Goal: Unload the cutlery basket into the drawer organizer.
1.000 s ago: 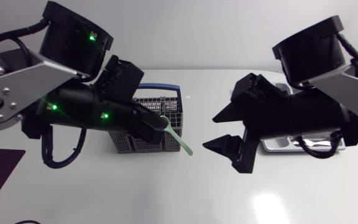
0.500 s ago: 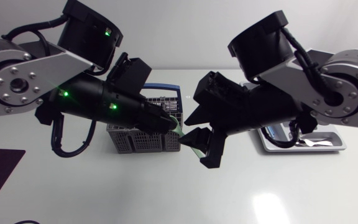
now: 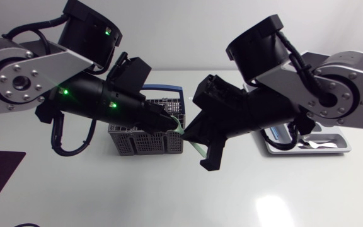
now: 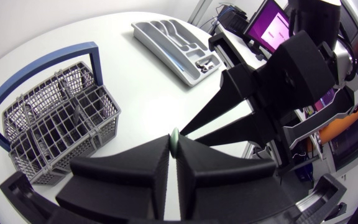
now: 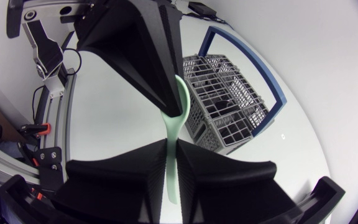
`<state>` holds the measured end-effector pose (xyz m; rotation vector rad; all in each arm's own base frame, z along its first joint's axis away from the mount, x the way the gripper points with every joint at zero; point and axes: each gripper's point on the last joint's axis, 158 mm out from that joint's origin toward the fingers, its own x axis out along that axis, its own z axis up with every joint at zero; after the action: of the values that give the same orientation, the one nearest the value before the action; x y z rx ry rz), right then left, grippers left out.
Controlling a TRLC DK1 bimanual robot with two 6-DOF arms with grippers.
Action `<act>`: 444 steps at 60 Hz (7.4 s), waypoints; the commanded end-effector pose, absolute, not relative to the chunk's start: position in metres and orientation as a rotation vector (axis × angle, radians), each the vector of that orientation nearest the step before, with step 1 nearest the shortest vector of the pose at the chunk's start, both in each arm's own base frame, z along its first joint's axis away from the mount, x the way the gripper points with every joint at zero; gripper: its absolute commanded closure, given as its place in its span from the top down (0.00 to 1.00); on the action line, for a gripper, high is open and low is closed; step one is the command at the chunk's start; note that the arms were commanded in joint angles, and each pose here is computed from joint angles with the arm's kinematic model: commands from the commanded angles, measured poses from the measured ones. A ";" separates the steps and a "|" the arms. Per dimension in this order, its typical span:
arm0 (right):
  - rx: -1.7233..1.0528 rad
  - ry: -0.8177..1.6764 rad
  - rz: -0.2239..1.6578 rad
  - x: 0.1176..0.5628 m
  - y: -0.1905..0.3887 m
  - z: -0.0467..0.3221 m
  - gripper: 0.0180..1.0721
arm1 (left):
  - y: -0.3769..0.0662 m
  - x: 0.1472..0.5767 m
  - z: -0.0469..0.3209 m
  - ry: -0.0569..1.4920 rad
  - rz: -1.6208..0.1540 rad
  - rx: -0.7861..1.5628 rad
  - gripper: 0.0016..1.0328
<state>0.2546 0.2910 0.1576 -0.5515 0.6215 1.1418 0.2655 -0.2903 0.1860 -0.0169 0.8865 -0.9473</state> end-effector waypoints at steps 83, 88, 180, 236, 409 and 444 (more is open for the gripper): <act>-0.660 0.884 1.015 0.295 0.056 0.100 0.05 | -0.241 0.334 0.141 0.783 -0.562 0.423 0.88; -0.675 0.898 0.990 0.304 0.026 0.095 0.05 | -0.243 0.336 0.136 0.780 -0.547 0.451 0.88; -0.877 0.955 0.777 0.343 -0.088 0.085 0.88 | -0.247 0.381 0.104 0.768 -0.315 0.584 0.54; -0.848 0.805 0.906 0.291 0.049 0.134 0.88 | -0.231 0.388 0.091 0.763 -0.267 0.573 0.05; -0.492 0.610 1.184 0.278 0.301 0.183 0.32 | -0.292 0.295 0.237 0.584 -0.829 0.023 0.04; -0.481 0.656 1.194 0.276 0.299 0.170 0.05 | -0.289 0.300 0.238 0.587 -0.826 0.006 0.45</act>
<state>0.2776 0.2967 0.1765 -0.4869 0.6280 1.1835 0.2917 -0.2886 0.2230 0.0422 0.6105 -0.8334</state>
